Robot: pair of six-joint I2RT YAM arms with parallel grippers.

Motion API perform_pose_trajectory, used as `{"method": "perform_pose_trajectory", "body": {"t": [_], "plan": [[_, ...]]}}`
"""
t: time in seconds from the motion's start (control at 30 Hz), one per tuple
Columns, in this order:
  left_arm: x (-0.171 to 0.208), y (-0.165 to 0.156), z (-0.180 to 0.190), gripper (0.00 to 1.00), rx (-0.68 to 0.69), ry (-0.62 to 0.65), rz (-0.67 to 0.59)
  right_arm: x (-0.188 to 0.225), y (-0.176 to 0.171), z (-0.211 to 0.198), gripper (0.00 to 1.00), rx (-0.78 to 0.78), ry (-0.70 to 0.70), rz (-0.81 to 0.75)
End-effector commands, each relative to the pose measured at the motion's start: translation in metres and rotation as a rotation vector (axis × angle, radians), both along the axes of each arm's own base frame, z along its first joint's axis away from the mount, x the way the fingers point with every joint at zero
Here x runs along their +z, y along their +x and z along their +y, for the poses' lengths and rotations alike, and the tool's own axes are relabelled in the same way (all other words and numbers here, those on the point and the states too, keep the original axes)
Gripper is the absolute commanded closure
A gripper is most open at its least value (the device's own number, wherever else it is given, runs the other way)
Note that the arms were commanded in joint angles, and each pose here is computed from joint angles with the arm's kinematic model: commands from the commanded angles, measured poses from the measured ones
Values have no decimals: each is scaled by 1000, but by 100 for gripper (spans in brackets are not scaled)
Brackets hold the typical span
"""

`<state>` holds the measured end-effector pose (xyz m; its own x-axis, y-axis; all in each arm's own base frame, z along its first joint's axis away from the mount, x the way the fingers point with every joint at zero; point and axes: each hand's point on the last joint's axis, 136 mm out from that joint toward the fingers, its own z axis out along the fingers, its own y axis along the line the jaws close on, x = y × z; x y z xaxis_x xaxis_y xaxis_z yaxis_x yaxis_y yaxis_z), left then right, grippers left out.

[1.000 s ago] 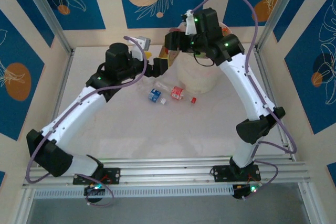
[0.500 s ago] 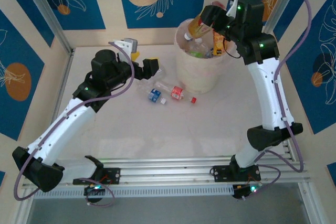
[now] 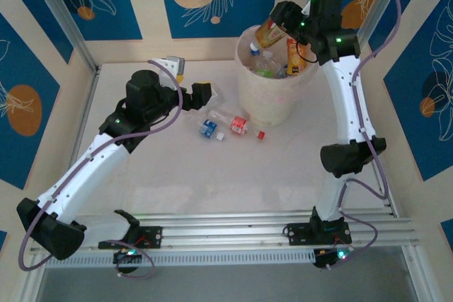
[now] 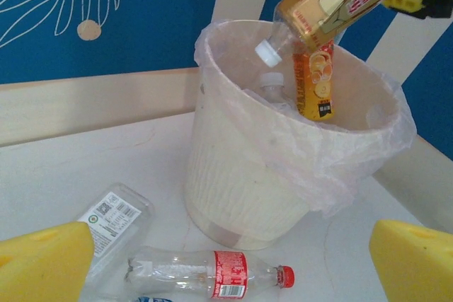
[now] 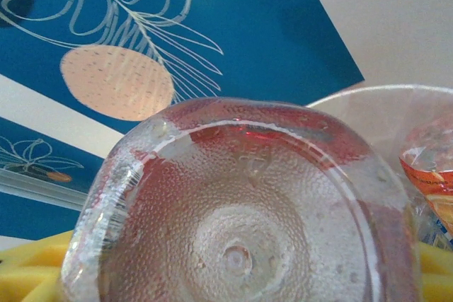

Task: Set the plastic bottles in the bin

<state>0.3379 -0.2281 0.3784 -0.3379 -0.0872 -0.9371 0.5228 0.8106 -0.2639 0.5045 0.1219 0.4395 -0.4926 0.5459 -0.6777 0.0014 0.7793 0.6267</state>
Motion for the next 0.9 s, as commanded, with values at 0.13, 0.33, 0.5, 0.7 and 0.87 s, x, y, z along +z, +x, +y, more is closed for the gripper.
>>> {"method": "perform_pose_trajectory", "body": {"t": [0.13,0.33,0.5,0.7,0.87], "plan": [[-3,-4,5,0,22,23,-5,-18,19,10,55,66,79,56],[-9,-2,5,1,30,28,6,-49,37,8,52,43,87,128],[-12,0,5,1,33,31,15,-71,50,7,48,35,93,173],[-13,2,2,0,29,29,19,-86,55,-5,30,-17,49,214],[-14,3,2,0,28,26,23,-69,48,-16,16,-45,-5,171]]}}
